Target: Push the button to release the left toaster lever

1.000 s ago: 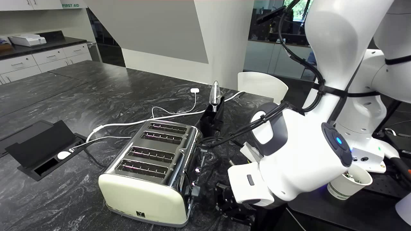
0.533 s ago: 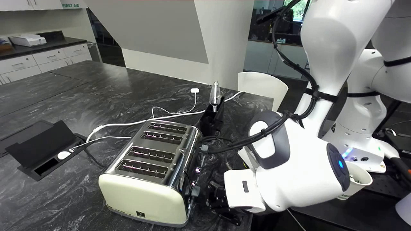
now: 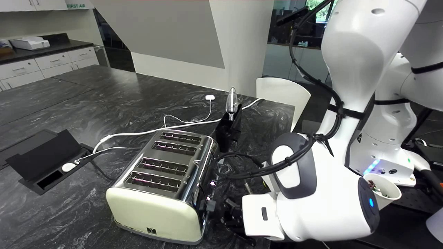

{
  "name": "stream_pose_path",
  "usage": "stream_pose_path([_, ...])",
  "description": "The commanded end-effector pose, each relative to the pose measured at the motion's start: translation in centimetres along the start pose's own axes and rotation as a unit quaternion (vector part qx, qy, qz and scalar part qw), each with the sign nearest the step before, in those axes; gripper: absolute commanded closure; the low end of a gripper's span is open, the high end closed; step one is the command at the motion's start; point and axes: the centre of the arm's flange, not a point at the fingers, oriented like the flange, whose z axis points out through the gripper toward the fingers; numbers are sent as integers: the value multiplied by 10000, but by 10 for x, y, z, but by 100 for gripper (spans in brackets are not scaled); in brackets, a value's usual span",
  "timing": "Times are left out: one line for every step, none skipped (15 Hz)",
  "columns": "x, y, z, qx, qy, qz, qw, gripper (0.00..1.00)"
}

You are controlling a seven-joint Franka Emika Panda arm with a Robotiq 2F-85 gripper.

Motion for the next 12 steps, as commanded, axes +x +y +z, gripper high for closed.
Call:
stream_pose_path([4,-1,11,-210,30,96,9997,100])
stream_pose_path([4,-2,14,-218,44,111,9997,100])
stream_pose_path([4,-2,15,-229,49,112,9997,100])
stream_pose_path([5,-2,17,-226,62,133,9996,100])
stream_pose_path([5,-2,19,-229,61,132,9996,100])
stream_pose_path([6,-2,21,-231,61,123,9996,100])
stream_pose_path([6,-1,23,-235,52,126,9996,100])
stream_pose_path([6,-1,24,-241,48,132,9996,100])
stream_pose_path([6,-1,26,-255,38,138,9996,100])
stream_pose_path([7,0,27,-268,33,142,9995,100])
stream_pose_path([7,1,28,-284,22,149,9995,100])
stream_pose_path([7,2,29,-300,17,157,9994,100])
